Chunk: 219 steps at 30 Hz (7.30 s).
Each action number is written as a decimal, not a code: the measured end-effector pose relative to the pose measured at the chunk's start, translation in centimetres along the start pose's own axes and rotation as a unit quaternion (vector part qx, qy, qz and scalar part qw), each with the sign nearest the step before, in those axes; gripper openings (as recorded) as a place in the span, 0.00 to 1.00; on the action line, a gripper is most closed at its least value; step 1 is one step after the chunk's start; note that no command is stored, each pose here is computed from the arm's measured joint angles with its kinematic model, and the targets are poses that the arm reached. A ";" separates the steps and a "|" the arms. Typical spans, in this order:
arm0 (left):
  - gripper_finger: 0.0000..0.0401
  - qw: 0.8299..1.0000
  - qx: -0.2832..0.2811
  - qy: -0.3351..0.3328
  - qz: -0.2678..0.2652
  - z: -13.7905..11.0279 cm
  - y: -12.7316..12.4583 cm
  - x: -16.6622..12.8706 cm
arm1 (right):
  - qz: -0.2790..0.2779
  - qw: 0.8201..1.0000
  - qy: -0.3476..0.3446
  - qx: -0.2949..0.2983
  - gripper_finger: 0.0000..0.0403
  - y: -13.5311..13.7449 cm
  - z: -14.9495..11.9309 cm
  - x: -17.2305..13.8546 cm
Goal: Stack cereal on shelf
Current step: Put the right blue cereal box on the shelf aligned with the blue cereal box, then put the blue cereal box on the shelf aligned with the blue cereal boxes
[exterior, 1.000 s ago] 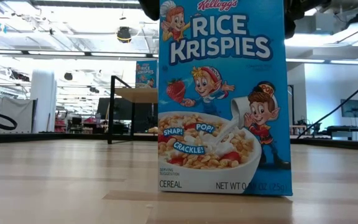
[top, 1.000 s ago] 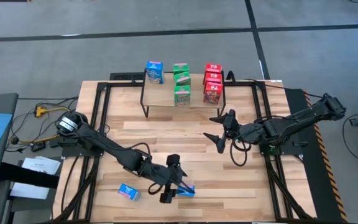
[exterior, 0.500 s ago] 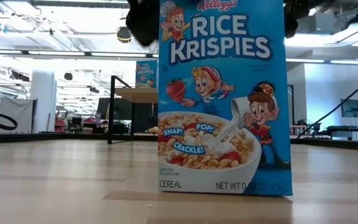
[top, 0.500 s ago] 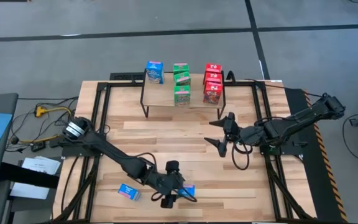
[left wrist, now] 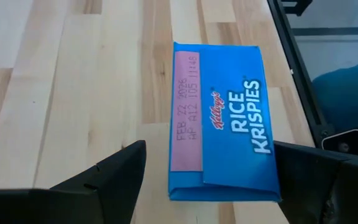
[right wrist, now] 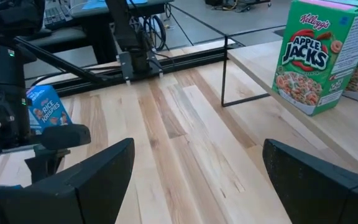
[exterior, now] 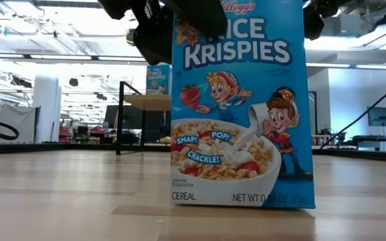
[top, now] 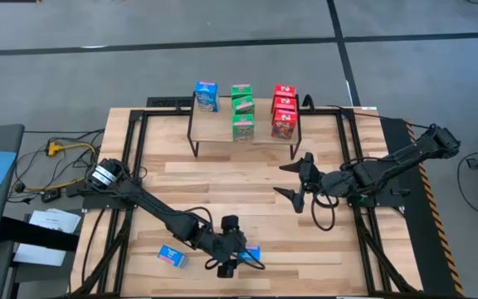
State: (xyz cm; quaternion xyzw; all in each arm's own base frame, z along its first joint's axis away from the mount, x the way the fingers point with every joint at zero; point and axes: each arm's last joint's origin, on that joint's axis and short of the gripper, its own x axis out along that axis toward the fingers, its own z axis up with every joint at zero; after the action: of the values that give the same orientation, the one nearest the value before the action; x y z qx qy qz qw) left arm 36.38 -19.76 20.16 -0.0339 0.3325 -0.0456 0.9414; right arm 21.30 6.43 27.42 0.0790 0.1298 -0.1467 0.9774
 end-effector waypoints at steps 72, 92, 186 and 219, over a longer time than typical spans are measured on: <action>0.45 0.956 0.072 -0.004 0.283 6.5 25.2 -24.2 | 0.018 0.999 0.019 -0.041 0.94 0.4 -0.5 -0.3; 0.45 0.977 0.058 0.021 0.204 3.1 35.6 -25.1 | -0.064 0.998 -0.001 -0.018 0.94 -2.9 0.7 1.5; 0.70 0.968 -0.034 0.022 0.247 1.5 35.6 -26.9 | -0.080 0.997 -0.004 0.004 0.94 -3.5 0.9 1.8; 0.70 0.976 -0.044 0.047 0.209 2.1 27.3 -28.2 | -0.080 0.997 -0.004 0.005 0.94 -3.5 0.9 1.8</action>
State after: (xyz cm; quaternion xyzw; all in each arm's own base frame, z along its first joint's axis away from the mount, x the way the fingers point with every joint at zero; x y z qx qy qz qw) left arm 17.53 10.51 36.79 -0.0029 0.3779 0.1648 0.9110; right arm 22.11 2.43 27.36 0.0723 0.1315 -0.2256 0.9626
